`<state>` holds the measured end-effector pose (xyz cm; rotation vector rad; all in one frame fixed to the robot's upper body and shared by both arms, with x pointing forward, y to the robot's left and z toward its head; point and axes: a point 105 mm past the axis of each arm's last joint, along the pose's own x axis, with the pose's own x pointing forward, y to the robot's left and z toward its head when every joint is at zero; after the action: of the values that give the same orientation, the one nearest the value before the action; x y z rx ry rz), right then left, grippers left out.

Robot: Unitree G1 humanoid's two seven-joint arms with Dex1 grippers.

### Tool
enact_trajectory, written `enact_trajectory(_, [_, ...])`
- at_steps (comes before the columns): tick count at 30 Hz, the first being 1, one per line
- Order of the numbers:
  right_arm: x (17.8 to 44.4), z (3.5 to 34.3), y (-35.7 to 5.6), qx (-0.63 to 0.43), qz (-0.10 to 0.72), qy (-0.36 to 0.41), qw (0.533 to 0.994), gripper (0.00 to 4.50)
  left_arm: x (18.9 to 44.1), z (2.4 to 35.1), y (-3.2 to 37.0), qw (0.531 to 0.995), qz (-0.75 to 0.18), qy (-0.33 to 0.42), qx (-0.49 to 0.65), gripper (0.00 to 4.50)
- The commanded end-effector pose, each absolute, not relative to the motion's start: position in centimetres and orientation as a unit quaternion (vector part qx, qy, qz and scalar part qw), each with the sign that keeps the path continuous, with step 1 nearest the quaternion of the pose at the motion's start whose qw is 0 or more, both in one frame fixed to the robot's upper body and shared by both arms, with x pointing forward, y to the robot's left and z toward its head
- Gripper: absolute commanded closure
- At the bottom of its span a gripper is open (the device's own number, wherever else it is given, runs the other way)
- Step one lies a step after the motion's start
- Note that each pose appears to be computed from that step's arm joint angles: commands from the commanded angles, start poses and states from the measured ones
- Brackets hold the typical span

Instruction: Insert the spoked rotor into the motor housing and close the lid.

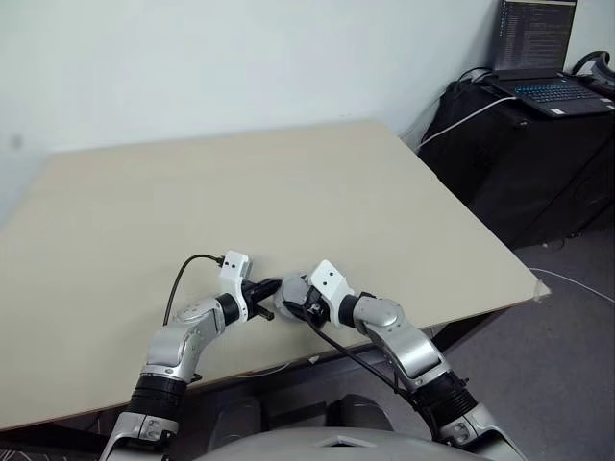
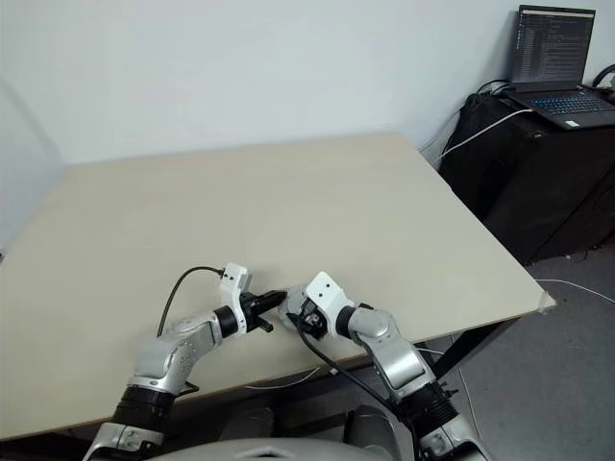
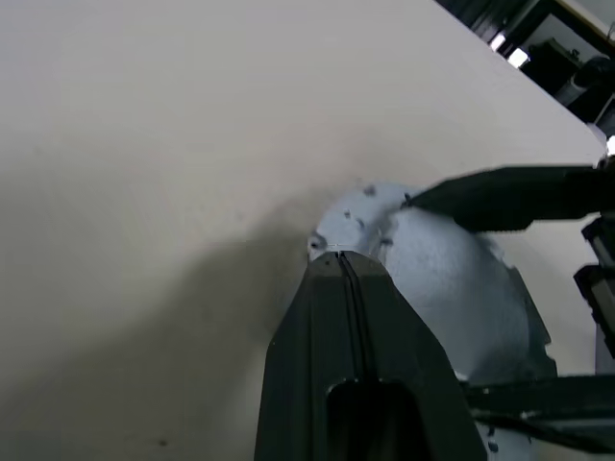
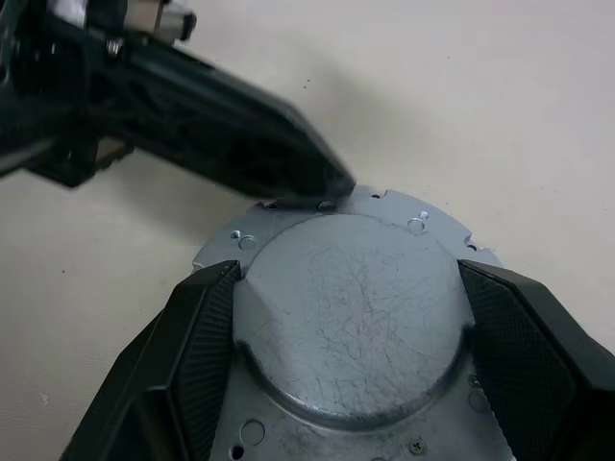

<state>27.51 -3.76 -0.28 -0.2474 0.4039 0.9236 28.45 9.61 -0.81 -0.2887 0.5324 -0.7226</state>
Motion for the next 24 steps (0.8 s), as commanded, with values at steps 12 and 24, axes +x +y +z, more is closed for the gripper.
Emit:
enact_trajectory(12, [27.0, -1.1, -4.5, -0.124, 0.427, 0.219, 0.869, 1.27, 27.3, -1.3, 8.5, 0.876, -0.373, 0.278, -0.130, 4.50])
enact_trajectory(24, [26.4, 1.2, -4.4, -0.107, 0.451, 0.193, 0.865, 0.04, 27.1, -1.6, 8.3, 0.874, -0.373, 0.282, -0.130, 4.50])
